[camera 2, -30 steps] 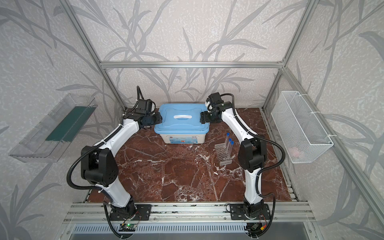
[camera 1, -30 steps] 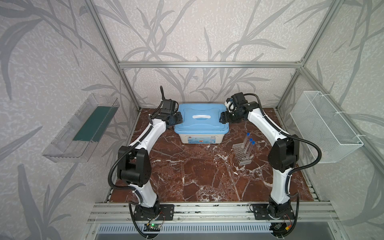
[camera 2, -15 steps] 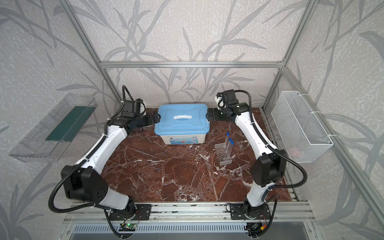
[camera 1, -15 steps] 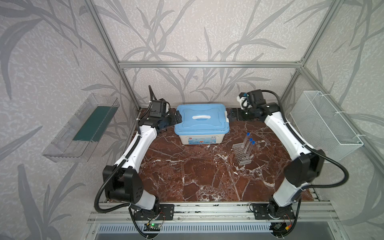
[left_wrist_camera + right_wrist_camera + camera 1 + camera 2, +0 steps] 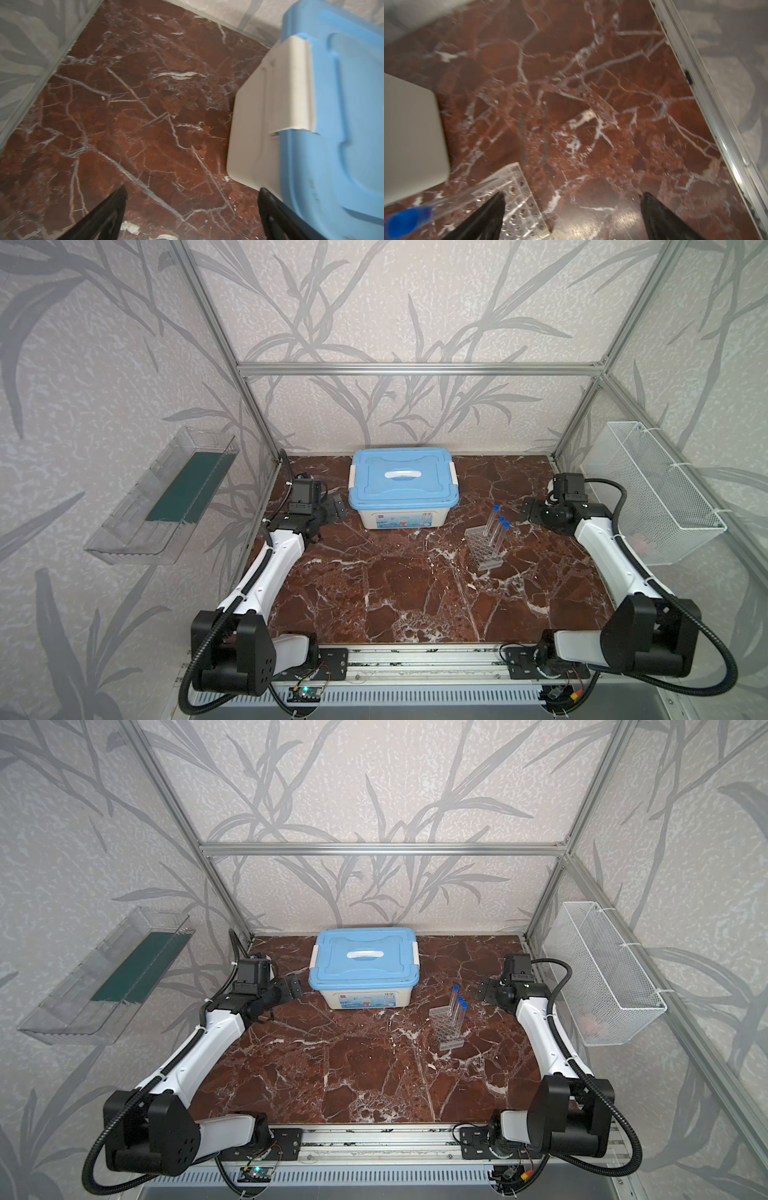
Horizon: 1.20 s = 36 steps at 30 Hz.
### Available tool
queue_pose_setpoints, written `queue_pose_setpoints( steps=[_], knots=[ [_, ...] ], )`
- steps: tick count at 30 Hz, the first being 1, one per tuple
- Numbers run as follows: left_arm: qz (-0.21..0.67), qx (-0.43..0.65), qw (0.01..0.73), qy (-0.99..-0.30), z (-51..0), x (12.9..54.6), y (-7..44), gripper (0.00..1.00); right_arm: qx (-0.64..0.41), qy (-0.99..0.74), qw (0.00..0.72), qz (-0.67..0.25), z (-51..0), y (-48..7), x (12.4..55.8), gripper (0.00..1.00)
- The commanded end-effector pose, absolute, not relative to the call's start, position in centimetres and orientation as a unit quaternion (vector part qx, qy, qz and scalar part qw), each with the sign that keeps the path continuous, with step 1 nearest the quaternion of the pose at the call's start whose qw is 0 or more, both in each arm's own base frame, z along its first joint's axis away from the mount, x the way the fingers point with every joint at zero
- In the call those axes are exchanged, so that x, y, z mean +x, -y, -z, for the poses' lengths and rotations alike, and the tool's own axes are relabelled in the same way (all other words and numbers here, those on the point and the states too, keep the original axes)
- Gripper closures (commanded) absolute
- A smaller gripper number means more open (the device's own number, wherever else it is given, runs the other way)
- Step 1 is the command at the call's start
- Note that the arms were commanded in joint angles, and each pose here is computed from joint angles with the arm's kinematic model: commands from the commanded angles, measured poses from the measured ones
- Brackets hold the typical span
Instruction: Organize the chemistry lab equipment
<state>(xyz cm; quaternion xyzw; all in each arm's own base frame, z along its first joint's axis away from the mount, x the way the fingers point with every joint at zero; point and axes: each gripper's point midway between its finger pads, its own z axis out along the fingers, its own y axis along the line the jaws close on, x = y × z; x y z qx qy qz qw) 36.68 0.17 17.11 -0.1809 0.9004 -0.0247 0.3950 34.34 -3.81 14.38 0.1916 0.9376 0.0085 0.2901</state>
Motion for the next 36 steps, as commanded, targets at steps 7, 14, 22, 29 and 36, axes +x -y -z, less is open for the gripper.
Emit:
queue_pose_setpoints(
  steps=[7, 14, 22, 29, 36],
  knots=[
    [-0.144, -0.176, 0.492, -0.840, -15.9, 35.3, -6.0, 0.01, 0.180, -0.892, 0.414, 0.004, -14.3, 5.4, 36.2, 0.00],
    [-0.121, -0.163, 0.516, -0.832, -13.2, 37.0, -5.3, 0.01, 0.141, -0.871, 0.471, 0.007, -12.3, 5.2, 36.6, 0.00],
    [-0.129, -0.123, 0.543, -0.821, -11.9, 38.8, -5.2, 0.01, 0.109, -0.846, 0.521, -0.021, -11.1, 4.0, 37.8, 0.01],
    [-0.106, -0.114, 0.575, -0.803, -11.1, 39.1, -5.3, 0.01, 0.044, -0.835, 0.548, -0.036, -11.4, 1.4, 39.3, 0.03],
    [-0.096, -0.099, 0.584, -0.800, -9.7, 39.1, -4.8, 0.01, 0.013, -0.838, 0.546, -0.028, -10.2, 0.0, 39.5, 0.03]
  ],
)
